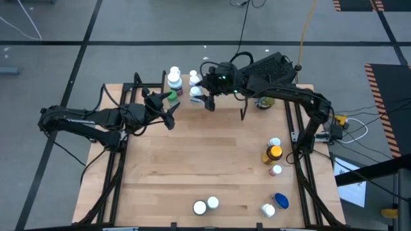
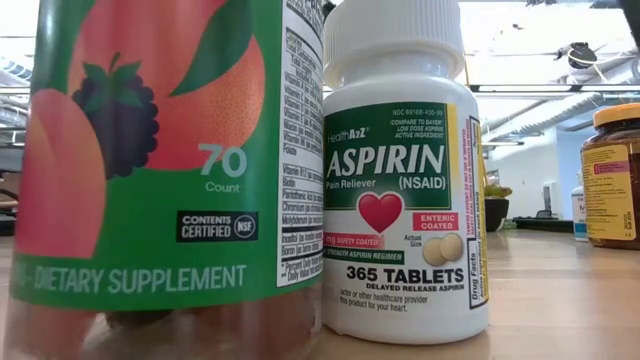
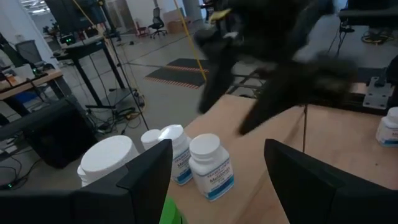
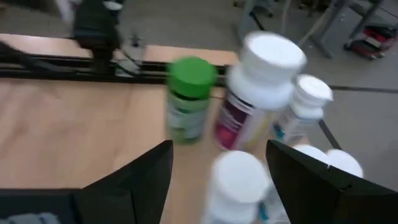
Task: Pick and place medicine bottles onto shelf by color
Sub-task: Put the green pill bottle on the top shelf
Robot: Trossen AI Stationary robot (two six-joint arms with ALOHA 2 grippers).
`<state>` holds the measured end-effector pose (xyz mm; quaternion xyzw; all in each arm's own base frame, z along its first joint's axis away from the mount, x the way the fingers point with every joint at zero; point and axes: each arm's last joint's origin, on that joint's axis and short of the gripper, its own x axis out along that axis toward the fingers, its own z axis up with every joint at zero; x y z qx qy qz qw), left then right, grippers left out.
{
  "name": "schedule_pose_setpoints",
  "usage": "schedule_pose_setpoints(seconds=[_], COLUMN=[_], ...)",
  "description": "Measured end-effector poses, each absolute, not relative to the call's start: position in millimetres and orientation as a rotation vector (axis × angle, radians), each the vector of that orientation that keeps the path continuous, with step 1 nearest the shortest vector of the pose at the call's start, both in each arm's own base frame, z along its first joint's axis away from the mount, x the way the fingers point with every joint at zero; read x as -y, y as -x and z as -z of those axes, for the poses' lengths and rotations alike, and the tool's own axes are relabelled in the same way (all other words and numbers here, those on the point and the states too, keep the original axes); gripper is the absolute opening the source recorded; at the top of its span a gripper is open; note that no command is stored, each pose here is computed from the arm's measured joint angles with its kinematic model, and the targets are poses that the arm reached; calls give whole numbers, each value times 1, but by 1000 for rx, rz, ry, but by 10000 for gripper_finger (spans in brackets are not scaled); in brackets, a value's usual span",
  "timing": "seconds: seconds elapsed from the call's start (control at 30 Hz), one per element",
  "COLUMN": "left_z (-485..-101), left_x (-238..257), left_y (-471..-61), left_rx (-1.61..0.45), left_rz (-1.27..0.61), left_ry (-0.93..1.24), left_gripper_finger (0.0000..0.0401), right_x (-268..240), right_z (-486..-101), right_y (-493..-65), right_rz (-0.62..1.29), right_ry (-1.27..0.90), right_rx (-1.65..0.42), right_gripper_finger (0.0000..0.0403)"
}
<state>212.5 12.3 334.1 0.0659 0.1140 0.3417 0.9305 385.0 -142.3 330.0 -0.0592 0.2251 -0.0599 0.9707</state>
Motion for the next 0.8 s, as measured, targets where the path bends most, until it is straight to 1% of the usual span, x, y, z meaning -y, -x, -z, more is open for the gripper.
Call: schedule_pose_setpoints(seconds=[0.07,0.17,0.27,0.4,0.57,0.67,0.8], left_z=[-334,-334,-334,-331,-329,-324,-319], left_x=[-12,-13,-13,-13,-11,-5,11], left_y=[-212,-212,-212,-211,-201,-198,-196], left_rx=[-235,-244,-251,-283,-308,-326,-334], left_rz=[-699,-698,-696,-705,-760,-737,-661], left_ry=[-137,-161,-179,-194,-136,-76,19], left_gripper_finger=[257,257,257,257,257,257,257], right_x=[125,97,69,30,-12,-32,-53], right_z=[-338,-338,-325,-295,-262,-248,-242], right_y=[-379,-372,-365,-357,-347,-344,-348], right_rz=[83,20,-43,-130,-243,-294,-339], right_ry=[120,105,77,54,96,109,74], right_rx=[-475,-517,-561,-596,-538,-466,-404], right_gripper_finger=[253,253,253,253,254,254,254])
